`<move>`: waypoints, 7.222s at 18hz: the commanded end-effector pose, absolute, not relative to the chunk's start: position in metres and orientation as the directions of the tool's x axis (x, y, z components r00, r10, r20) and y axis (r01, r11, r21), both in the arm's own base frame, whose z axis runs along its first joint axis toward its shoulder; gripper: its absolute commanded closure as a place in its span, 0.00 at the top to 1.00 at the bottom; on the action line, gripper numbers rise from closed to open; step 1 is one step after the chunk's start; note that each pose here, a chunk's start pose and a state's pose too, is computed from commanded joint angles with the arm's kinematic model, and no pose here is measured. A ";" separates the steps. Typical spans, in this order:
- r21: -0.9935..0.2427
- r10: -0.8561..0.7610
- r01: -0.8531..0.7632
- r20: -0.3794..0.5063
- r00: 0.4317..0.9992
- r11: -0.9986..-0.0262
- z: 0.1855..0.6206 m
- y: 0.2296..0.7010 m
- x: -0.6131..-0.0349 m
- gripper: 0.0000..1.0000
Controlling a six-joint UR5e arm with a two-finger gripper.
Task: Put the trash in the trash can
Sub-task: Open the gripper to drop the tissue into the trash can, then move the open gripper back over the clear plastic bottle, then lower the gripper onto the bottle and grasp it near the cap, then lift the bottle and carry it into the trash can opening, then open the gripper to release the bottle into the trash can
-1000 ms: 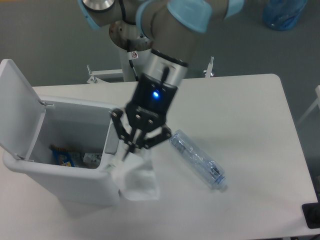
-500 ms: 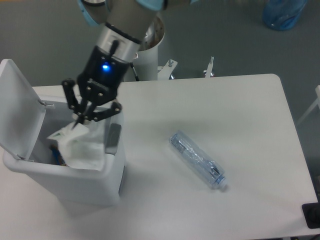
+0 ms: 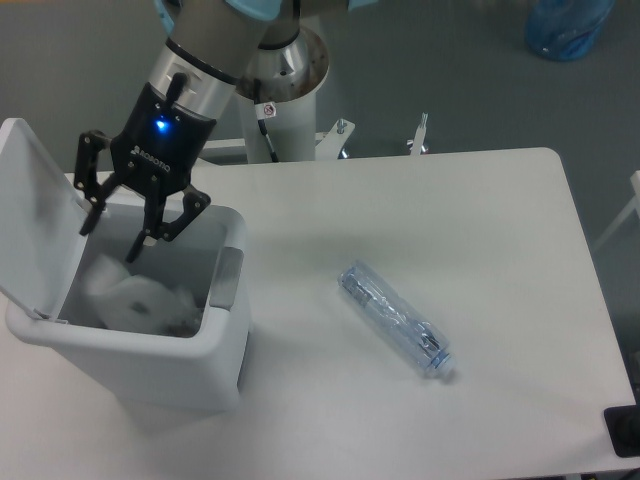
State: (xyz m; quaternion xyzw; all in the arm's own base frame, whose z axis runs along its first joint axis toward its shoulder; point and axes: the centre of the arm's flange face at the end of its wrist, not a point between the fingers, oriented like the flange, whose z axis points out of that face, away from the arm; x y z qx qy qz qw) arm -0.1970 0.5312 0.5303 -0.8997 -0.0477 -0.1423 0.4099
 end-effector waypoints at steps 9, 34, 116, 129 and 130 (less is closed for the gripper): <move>-0.719 0.152 0.339 0.313 0.937 -0.607 0.535 0.533 -0.326 1.00; -0.129 0.646 0.645 0.041 0.762 -0.753 0.317 0.477 -0.508 1.00; -0.836 -0.291 0.057 0.253 0.923 -0.546 0.522 0.600 -0.248 0.36; -0.853 -0.280 0.010 0.183 0.942 -0.522 0.524 0.559 -0.263 1.00; -0.852 -0.261 0.024 0.187 0.947 -0.523 0.524 0.554 -0.272 1.00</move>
